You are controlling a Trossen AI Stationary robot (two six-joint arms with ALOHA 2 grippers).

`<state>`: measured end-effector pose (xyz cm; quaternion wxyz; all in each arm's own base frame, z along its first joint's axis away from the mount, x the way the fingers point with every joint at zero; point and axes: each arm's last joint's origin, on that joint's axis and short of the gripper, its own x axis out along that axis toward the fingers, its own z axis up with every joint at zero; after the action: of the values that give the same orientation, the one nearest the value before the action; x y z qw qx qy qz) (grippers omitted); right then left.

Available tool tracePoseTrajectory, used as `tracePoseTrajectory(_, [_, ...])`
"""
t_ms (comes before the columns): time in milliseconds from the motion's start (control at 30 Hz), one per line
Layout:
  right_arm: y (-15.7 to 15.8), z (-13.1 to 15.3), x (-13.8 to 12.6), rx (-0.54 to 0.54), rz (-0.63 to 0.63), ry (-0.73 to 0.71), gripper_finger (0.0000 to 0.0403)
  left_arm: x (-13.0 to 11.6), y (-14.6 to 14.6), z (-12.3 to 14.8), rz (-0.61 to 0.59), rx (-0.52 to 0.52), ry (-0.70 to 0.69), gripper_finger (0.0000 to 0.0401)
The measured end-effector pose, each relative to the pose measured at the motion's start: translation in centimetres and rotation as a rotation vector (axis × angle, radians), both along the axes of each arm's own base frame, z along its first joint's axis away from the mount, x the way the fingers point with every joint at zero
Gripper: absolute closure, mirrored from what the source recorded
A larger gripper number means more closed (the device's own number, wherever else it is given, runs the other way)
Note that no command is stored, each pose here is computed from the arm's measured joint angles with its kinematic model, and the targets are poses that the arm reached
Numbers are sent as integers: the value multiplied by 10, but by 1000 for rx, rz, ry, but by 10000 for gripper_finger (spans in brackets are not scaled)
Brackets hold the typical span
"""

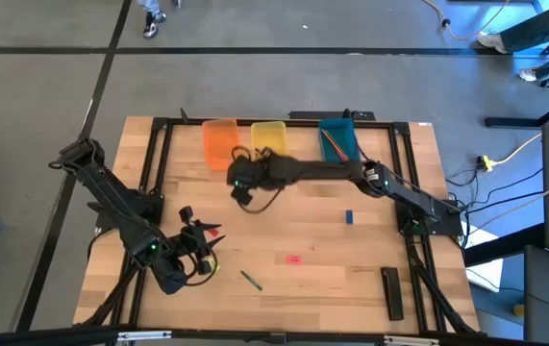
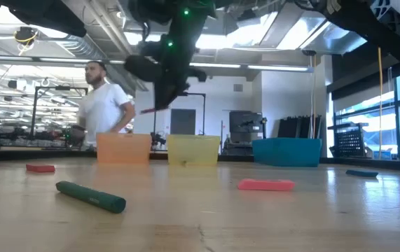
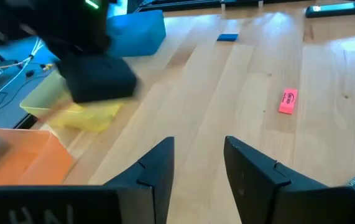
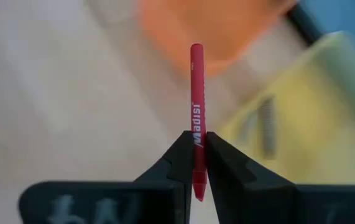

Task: Sort crayons/erasers/pens/pencils in bins
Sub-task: Put the red crayon into the yellow bin

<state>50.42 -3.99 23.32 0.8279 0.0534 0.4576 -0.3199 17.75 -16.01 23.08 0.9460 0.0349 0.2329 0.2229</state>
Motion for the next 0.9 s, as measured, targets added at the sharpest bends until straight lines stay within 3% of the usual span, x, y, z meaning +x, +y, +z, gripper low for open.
tracePoseTrajectory(233, [-64, 21, -27, -70, -167, 96, 357, -8, -1, -11, -16, -14, 17, 268])
tracePoseTrajectory(500, [-125, -13, -35, 192, -205, 18, 357, -13, 3, -23, 15, -36, 15, 268])
tracePoseTrajectory(667, [-135, -44, -40, 332, -216, -9, 357, -13, 4, -23, 17, -37, 15, 268])
tracePoseTrajectory(900, [-136, -74, -49, 422, -234, 27, 357, -13, 4, -23, 18, -34, 12, 268])
